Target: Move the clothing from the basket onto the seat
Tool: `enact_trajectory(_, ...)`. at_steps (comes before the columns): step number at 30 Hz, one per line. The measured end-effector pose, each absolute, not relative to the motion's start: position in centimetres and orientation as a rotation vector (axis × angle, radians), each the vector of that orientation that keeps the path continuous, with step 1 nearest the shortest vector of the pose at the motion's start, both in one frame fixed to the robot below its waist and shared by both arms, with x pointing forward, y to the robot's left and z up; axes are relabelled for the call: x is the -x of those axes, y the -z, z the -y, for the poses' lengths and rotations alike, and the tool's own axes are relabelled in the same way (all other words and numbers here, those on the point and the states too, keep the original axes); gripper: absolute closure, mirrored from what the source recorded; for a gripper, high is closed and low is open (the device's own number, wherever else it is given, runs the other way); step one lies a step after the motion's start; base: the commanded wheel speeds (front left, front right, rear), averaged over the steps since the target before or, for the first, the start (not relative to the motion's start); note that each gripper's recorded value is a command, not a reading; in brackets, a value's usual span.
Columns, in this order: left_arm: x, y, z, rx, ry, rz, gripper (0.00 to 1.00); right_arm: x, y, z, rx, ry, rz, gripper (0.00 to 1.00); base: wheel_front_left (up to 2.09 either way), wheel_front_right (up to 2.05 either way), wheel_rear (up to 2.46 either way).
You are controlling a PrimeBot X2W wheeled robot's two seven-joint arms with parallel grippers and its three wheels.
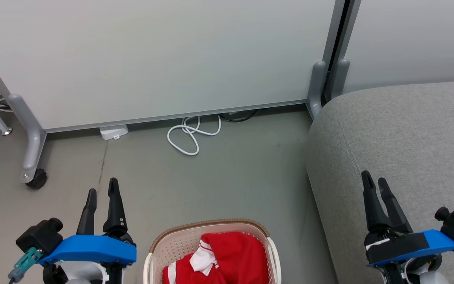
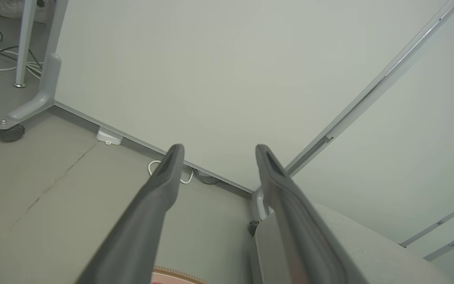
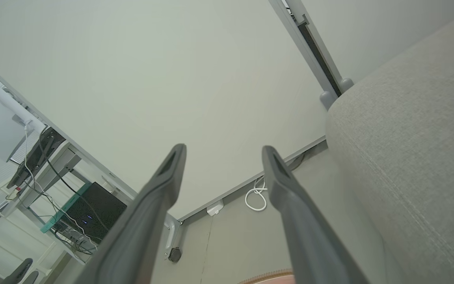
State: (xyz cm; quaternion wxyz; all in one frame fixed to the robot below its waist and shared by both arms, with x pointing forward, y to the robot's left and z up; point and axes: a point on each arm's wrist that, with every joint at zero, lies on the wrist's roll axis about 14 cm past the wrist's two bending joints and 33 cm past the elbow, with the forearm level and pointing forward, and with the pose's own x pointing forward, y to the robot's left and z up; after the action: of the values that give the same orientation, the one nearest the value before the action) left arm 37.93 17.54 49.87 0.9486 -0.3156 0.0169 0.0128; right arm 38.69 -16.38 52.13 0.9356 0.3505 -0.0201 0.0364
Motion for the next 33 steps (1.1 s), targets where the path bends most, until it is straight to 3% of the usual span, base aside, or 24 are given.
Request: enact_trajectory(33, -37.8, -50.4, -16.1, 0.238, 0.028, 0.013, 0.0, -38.6, -51.9, 14.5, -0.317, -0.144, 0.068, 0.0, 0.0, 0.0, 0.0)
